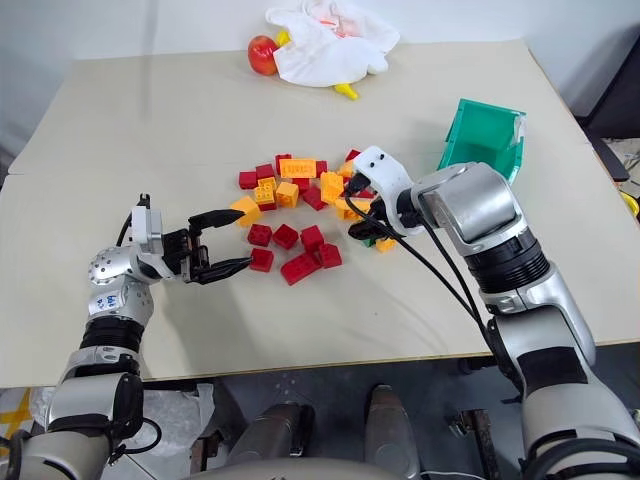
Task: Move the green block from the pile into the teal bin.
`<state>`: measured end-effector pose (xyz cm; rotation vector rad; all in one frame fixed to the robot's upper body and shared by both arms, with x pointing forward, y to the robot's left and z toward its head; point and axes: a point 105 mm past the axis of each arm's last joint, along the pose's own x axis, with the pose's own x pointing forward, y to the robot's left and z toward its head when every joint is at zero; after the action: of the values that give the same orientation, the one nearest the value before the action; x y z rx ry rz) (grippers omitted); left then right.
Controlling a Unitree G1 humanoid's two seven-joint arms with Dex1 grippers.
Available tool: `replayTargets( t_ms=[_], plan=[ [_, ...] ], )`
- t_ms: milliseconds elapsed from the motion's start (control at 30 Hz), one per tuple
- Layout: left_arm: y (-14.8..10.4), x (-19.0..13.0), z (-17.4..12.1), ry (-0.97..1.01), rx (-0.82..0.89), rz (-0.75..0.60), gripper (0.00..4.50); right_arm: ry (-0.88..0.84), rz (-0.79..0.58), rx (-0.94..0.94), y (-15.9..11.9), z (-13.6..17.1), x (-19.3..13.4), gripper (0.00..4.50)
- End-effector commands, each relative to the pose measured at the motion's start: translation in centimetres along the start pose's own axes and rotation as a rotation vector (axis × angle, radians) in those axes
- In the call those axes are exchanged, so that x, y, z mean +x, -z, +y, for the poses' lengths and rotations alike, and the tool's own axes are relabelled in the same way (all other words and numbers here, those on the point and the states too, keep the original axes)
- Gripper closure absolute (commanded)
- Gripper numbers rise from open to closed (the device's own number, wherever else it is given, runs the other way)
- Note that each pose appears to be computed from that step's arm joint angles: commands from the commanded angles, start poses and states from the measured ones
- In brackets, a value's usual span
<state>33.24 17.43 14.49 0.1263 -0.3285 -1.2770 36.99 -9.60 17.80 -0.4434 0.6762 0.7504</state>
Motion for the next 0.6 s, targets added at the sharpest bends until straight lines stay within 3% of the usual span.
replayTargets(
  t_ms=[33, 333, 467, 600],
  plan=[
    [-0.6, 0.0, 0.4, -0.008, 0.034, -0.009, 0.0, 0.066, 0.002, -0.035, -0.8, -0.7, -0.5, 1.89],
    [-0.6, 0.1, 0.5, -0.02, 0.037, -0.012, 0.0, 0.036, 0.059, 0.004, 0.1, -0.1, 1.0, 1.89],
    [-0.6, 0.0, 0.7, -0.034, 0.044, -0.014, 0.0, 0.01, 0.002, -0.049, -0.7, 0.2, 1.4, 1.89],
    [-0.6, -0.1, 0.7, -0.042, 0.046, -0.012, 0.0, -0.003, -0.025, -0.024, -1.1, 0.3, 1.5, 1.03]
  ],
)
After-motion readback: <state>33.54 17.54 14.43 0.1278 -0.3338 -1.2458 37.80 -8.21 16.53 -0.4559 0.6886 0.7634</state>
